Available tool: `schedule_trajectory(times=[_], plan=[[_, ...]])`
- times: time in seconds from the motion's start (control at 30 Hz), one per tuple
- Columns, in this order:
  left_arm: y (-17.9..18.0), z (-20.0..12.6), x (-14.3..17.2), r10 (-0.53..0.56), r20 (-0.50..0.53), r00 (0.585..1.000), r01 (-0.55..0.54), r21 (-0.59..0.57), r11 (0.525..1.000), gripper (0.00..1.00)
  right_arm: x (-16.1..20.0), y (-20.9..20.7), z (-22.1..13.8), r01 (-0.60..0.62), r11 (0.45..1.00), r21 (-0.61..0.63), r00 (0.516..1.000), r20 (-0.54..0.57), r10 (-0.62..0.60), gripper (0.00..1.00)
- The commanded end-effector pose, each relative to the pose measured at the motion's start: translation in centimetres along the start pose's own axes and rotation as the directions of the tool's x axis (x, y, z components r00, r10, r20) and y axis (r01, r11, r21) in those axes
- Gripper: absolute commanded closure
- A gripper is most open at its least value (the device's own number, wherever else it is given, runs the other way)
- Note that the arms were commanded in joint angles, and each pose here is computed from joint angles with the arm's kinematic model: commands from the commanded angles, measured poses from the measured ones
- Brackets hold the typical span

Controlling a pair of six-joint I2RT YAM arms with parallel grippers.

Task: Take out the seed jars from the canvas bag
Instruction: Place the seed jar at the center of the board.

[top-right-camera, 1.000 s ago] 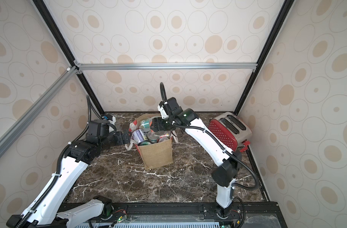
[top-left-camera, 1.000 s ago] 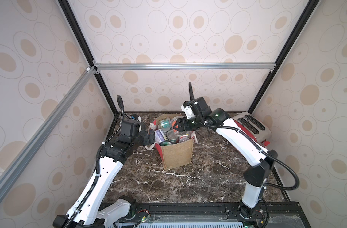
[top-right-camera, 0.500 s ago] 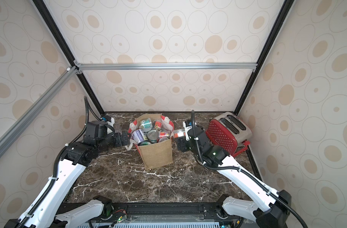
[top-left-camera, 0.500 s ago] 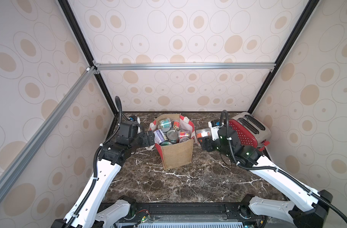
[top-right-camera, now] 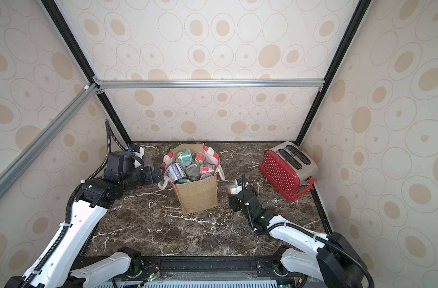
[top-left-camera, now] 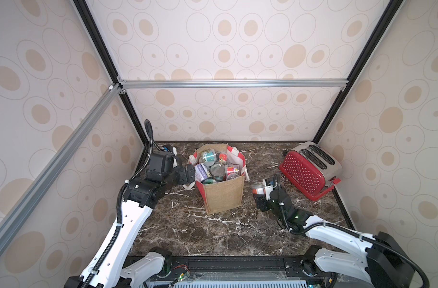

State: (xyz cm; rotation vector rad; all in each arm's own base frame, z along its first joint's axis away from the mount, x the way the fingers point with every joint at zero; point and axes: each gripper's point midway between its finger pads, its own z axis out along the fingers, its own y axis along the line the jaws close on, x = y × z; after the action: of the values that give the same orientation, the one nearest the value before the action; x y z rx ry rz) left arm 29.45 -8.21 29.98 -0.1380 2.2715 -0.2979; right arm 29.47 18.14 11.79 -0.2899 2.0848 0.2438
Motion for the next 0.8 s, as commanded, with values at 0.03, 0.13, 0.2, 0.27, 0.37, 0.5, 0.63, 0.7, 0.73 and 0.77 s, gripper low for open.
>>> schedule_trajectory(times=[0.03,0.13,0.2,0.27,0.37,0.5,0.63,0.7,0.73,0.77], plan=[[0.0,-0.1,-0.2,-0.018,0.0,1.0,0.018,0.001,1.0,0.02,-3.0,1.3,1.3,-0.03,0.999,-0.041,0.984,0.176,0.036,0.32],[0.1,0.2,0.1,-0.018,-0.008,1.0,0.018,-0.002,1.0,0.02,-1.9,1.1,2.7,-0.021,1.0,-0.012,0.983,0.18,0.023,0.31],[0.2,0.4,0.3,-0.018,-0.014,1.0,0.018,-0.004,1.0,0.02,-1.4,1.2,3.6,-0.012,1.0,-0.003,0.984,0.179,0.012,0.31],[0.2,0.7,0.3,-0.017,-0.018,1.0,0.017,-0.005,1.0,0.02,-1.0,1.5,4.5,-0.001,1.0,-0.008,0.983,0.184,0.003,0.31],[0.1,1.0,0.4,-0.017,-0.025,1.0,0.017,-0.004,1.0,0.02,-0.6,1.9,5.5,0.015,1.0,-0.013,0.977,0.211,-0.012,0.31],[-0.1,1.4,0.3,-0.014,-0.031,0.999,0.014,0.001,1.0,0.02,0.1,2.2,6.7,0.036,0.999,-0.003,0.973,0.227,-0.035,0.31],[0.0,1.5,0.3,-0.01,-0.033,0.999,0.01,-0.003,1.0,0.02,1.3,2.8,7.0,0.065,0.998,0.008,0.964,0.256,-0.065,0.31],[0.0,1.5,0.4,-0.011,-0.034,0.999,0.011,-0.005,1.0,0.02,2.3,2.8,6.8,0.074,0.997,0.018,0.964,0.254,-0.076,0.31],[0.0,1.5,0.4,-0.012,-0.033,0.999,0.012,-0.006,1.0,0.02,2.8,2.6,6.6,0.071,0.997,0.026,0.966,0.249,-0.076,0.31],[0.1,1.5,0.4,-0.013,-0.031,0.999,0.013,-0.006,1.0,0.02,3.6,2.5,6.4,0.068,0.997,0.027,0.969,0.237,-0.072,0.31]])
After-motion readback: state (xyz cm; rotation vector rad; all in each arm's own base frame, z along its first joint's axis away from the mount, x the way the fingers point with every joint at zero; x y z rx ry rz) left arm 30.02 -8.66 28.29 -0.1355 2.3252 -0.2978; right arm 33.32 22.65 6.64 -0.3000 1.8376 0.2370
